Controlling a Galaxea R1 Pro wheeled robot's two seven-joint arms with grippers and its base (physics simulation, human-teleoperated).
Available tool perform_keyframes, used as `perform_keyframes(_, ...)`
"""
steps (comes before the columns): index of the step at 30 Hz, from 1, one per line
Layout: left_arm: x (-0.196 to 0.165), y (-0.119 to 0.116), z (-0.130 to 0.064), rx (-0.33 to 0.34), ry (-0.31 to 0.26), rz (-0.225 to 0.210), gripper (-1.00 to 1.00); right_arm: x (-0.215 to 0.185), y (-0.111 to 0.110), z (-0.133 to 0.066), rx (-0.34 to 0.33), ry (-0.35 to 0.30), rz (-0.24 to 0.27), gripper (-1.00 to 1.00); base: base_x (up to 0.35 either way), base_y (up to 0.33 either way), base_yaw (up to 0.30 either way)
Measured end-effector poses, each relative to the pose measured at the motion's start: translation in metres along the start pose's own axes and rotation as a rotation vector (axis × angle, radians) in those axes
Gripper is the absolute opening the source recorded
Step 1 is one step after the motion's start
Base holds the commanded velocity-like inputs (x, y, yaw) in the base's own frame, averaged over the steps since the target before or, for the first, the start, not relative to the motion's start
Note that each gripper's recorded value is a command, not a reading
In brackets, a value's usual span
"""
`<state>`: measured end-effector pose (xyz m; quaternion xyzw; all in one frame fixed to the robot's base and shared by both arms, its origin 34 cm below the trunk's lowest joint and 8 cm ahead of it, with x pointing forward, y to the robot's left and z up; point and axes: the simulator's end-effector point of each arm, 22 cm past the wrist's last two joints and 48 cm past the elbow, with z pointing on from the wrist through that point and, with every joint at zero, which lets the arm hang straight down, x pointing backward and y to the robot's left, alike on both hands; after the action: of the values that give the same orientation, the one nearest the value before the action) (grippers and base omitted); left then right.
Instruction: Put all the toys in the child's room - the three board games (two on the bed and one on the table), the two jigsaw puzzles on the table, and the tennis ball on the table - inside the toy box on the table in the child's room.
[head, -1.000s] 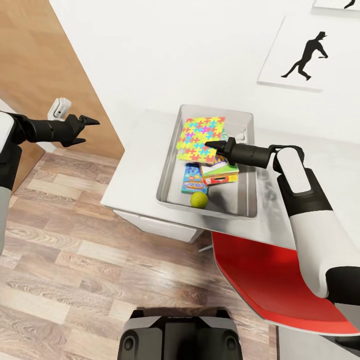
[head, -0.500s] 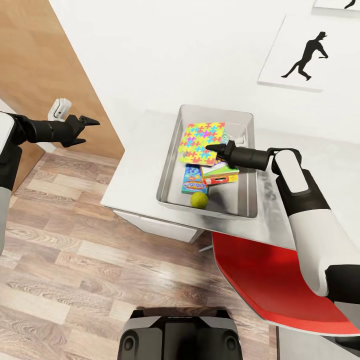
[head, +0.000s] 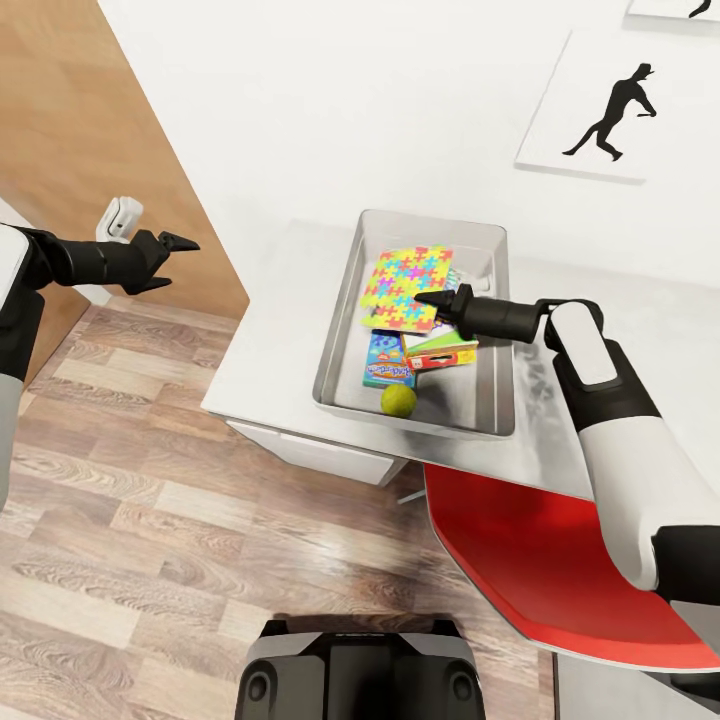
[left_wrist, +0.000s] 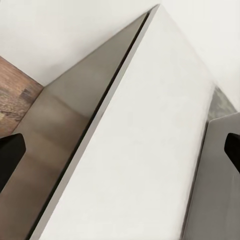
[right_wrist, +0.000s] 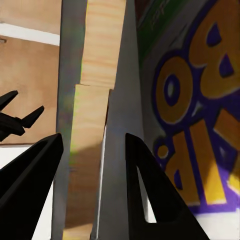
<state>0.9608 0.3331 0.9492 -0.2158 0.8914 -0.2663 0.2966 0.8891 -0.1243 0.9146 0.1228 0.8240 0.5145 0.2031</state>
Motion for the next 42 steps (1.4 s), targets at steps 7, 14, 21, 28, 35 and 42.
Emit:
perform_keyframes(7, 0.0, -0.001, 0.0, 0.001, -0.001, 0.001, 1.0, 0.001, 0.003, 0.002, -0.017, 0.002, 0.013, 1.0, 0.0, 0.0, 0.0)
perform_keyframes(14, 0.0, -0.001, -0.001, 0.002, -0.002, 0.002, 1.0, -0.002, 0.022, 0.0, -0.069, -0.008, 0.01, 1.0, 0.0, 0.0, 0.0)
perform_keyframes(21, -0.001, -0.002, -0.001, 0.003, -0.003, 0.003, 1.0, -0.003, 0.022, 0.0, -0.068, -0.01, 0.012, 1.0, 0.0, 0.0, 0.0)
perform_keyframes(28, -0.001, -0.003, -0.001, 0.005, -0.005, 0.007, 1.0, -0.017, 0.017, -0.003, -0.004, -0.022, -0.04, 1.0, 0.0, 0.0, 0.0)
perform_keyframes(35, -0.001, -0.004, -0.001, 0.006, -0.005, 0.007, 1.0, -0.035, 0.027, -0.007, 0.026, -0.047, -0.082, 1.0, 0.0, 0.0, 0.0)
perform_keyframes(42, -0.001, -0.004, -0.001, 0.006, -0.005, 0.007, 1.0, -0.044, 0.048, -0.011, 0.006, -0.068, -0.128, 1.0, 0.0, 0.0, 0.0)
